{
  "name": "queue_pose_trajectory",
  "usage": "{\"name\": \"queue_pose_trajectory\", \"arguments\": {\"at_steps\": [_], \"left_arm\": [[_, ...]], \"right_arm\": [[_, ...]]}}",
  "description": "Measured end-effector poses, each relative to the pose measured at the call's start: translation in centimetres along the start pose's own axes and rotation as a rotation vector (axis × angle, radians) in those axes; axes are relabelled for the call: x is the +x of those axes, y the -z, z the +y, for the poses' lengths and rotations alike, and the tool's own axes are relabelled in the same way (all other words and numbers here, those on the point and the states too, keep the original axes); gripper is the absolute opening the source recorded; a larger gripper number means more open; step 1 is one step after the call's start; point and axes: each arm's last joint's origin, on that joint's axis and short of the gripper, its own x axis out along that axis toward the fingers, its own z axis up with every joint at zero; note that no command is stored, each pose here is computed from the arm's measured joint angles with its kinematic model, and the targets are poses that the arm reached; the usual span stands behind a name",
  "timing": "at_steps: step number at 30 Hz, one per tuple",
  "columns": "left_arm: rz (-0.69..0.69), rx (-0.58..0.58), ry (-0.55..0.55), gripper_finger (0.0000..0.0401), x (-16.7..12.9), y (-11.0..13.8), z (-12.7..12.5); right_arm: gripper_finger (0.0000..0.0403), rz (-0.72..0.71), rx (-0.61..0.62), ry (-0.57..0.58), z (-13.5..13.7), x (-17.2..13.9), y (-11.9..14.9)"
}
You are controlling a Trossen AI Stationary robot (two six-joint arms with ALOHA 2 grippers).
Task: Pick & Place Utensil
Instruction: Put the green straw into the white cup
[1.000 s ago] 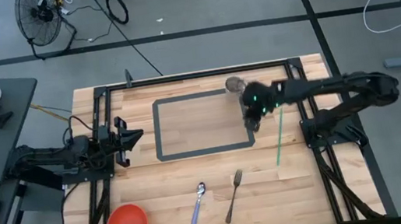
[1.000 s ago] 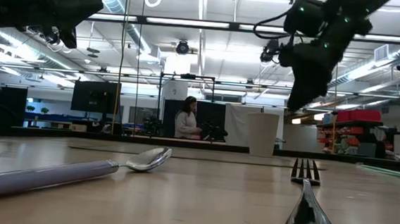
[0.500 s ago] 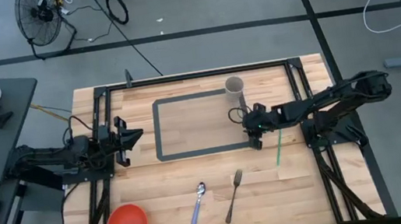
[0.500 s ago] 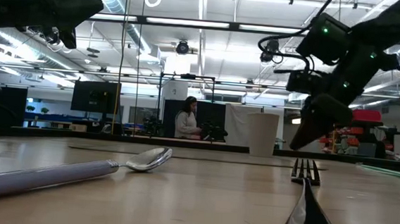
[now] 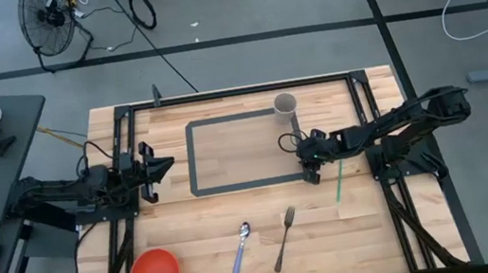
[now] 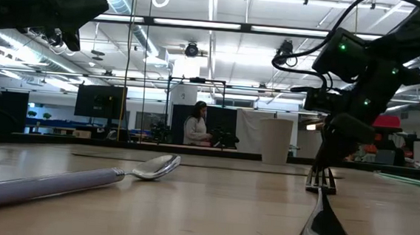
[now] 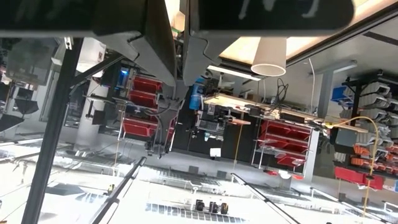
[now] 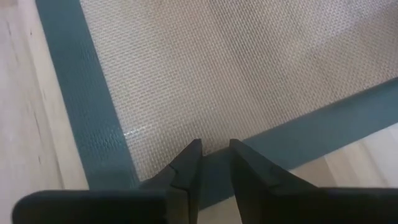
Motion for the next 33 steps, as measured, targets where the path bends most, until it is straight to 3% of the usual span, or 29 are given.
{"name": "queue_pose_trajectory", "arguments": {"at_steps": [11,28,33], "left_arm": [[0.000,0.000,0.000,0.0032,0.0,0.0,0.0],[0.000,0.000,0.000,0.0032,0.0,0.0,0.0],[0.000,0.000,0.000,0.0032,0.0,0.0,0.0]], "right_arm": [[0.0086,0.023,-0.001,-0.015,-0.1,-0.7,0.2],[0.0086,0.040,0.029,-0.134,0.3,-0.8,0.1],[0.0086,0.006,0.026,-0.197,0.7,-1.7,-1.7]]}}
